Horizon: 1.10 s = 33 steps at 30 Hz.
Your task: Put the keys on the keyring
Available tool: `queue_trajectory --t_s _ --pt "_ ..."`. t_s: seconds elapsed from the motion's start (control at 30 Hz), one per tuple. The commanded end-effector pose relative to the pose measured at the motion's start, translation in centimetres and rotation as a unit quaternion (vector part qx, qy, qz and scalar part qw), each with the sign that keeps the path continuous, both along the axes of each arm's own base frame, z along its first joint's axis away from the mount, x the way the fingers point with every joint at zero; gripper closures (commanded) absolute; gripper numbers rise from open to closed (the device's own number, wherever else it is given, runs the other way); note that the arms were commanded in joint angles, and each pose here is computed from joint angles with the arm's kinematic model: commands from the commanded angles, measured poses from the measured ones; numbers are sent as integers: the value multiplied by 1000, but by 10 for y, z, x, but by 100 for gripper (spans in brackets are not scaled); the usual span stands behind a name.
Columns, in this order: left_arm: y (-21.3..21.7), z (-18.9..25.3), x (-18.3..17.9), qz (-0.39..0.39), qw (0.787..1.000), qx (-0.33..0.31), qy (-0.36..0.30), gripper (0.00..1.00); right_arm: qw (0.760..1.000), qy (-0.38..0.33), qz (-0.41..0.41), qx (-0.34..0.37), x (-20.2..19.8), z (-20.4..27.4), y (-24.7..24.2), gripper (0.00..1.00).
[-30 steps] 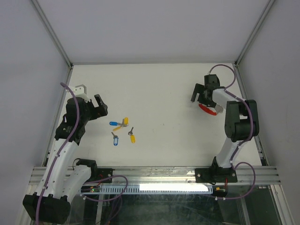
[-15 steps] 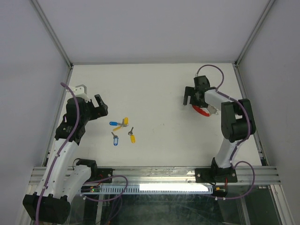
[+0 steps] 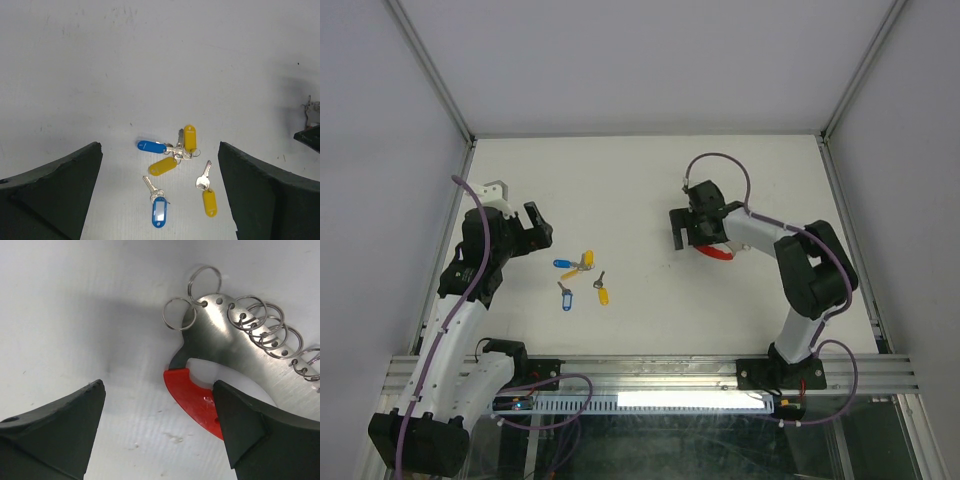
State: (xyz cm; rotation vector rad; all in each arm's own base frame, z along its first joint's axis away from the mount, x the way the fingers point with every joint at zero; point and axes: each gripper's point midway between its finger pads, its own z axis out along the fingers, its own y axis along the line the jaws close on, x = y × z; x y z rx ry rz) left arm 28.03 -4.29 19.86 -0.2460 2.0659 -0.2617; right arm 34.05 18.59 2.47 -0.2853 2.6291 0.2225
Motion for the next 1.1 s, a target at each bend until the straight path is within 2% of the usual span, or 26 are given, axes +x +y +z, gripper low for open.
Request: queue_trajectory --t_s 0.0,0.37,0.63,0.8,1.07 --pt "-5 12 5 -14 1000 -3 -28 1 996 72 48 6 -59 -16 27 9" --pt "-8 13 5 -16 999 -3 -28 1 981 81 175 -16 -143 -24 94 9" --pt "-9 11 5 -17 999 -6 -26 1 965 97 238 -44 -206 -36 111 9" --pt "-9 11 5 -17 1000 -6 -25 1 968 104 221 -55 -228 -40 95 10" --pt "-12 6 8 -24 1000 -9 -16 1 986 60 143 -57 -214 -24 60 11"
